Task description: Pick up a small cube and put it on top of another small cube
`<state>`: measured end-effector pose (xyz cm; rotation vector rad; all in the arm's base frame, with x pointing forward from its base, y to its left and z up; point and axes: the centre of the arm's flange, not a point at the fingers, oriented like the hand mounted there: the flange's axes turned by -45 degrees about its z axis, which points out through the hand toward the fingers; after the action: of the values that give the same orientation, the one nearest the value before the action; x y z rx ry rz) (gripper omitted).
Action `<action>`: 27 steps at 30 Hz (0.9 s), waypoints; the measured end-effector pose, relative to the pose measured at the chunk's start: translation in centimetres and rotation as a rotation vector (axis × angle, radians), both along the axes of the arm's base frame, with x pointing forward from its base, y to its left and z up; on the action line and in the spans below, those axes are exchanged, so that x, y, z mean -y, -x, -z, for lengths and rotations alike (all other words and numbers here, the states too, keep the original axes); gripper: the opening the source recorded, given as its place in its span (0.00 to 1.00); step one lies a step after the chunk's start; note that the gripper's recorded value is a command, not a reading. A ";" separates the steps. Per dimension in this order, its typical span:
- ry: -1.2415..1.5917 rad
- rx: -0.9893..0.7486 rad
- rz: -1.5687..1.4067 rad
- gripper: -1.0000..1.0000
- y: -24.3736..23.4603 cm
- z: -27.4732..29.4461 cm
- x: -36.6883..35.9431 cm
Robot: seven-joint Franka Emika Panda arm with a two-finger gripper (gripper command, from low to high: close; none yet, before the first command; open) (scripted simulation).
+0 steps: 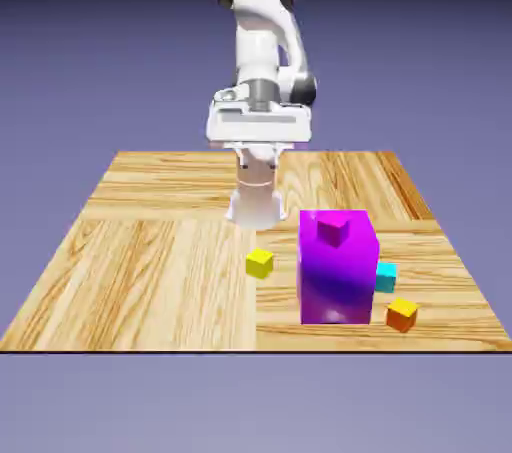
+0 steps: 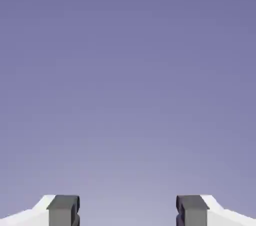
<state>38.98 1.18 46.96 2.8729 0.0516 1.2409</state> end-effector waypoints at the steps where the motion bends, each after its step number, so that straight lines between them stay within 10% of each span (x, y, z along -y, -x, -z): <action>1: -0.007 0.015 0.014 0.50 0.0 -0.9 -0.6; 27: -0.116 0.237 0.280 0.50 2.1 -7.5 -25.6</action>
<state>36.88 26.78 54.46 2.6751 -0.4208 1.5528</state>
